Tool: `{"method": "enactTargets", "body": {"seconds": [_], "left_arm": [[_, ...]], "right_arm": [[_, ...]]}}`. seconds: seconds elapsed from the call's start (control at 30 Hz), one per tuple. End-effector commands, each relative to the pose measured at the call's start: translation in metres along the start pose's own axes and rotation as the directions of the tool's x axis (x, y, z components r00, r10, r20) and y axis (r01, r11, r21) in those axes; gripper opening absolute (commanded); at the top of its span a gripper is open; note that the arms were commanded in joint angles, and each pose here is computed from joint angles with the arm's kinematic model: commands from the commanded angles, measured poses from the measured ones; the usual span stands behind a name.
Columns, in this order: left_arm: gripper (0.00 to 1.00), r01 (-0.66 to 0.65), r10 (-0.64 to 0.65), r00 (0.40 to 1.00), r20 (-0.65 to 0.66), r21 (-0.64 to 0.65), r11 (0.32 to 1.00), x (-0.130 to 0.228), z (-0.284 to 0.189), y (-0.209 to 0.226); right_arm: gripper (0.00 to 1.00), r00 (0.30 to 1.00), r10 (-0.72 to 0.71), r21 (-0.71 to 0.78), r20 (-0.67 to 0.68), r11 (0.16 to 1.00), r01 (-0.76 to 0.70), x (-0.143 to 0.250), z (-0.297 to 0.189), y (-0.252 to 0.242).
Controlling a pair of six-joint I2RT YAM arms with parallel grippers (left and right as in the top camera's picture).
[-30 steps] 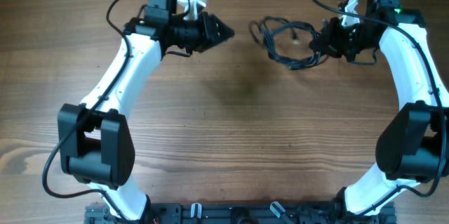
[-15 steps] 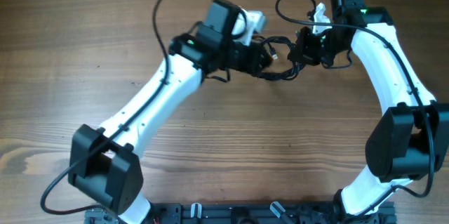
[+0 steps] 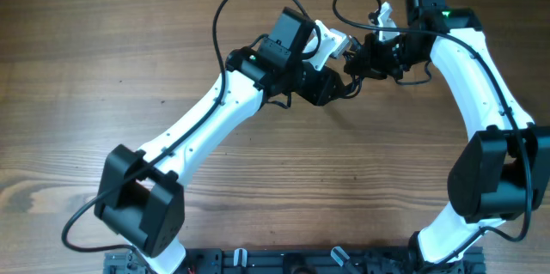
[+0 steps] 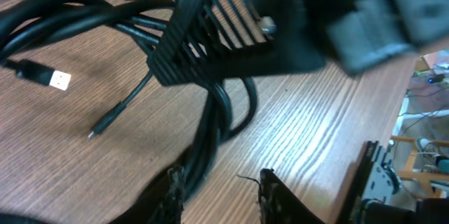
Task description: Untangle cables
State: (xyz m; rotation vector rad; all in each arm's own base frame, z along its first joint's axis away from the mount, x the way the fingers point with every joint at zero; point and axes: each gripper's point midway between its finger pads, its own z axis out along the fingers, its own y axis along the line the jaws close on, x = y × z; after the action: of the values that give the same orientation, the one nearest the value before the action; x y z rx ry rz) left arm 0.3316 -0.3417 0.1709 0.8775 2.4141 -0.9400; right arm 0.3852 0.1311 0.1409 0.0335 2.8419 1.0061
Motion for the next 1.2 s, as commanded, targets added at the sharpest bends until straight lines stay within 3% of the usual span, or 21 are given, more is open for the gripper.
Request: {"method": "enactTargets", "body": {"seconds": [0.0,0.73,0.9,1.03,1.17], "left_arm": [[0.34,-0.031,0.031,1.000,0.002,0.000,1.000,-0.003,0.006,0.003],[0.33,-0.011,0.013,0.998,-0.058,0.039,0.999,0.013,0.030,0.002],[0.22,-0.016,0.019,0.998,-0.054,0.041,0.999,0.012,0.032,0.001],[0.04,-0.016,0.019,0.998,-0.054,0.042,0.999,0.012,0.032,0.001],[0.04,-0.015,0.017,0.999,-0.048,0.039,0.999,0.010,0.031,0.003]], "right_arm": [[0.04,0.999,-0.029,-0.072,-0.019,0.997,0.028,0.003,0.003,0.012],[0.04,0.999,-0.034,-0.123,-0.022,0.992,0.031,0.004,0.002,0.020],[0.04,0.999,-0.034,-0.124,-0.022,0.992,0.031,0.004,0.002,0.020],[0.04,0.999,-0.034,-0.123,-0.022,0.992,0.031,0.004,0.002,0.020],[0.04,0.999,-0.033,-0.123,-0.022,0.992,0.030,0.004,0.002,0.020]]}}
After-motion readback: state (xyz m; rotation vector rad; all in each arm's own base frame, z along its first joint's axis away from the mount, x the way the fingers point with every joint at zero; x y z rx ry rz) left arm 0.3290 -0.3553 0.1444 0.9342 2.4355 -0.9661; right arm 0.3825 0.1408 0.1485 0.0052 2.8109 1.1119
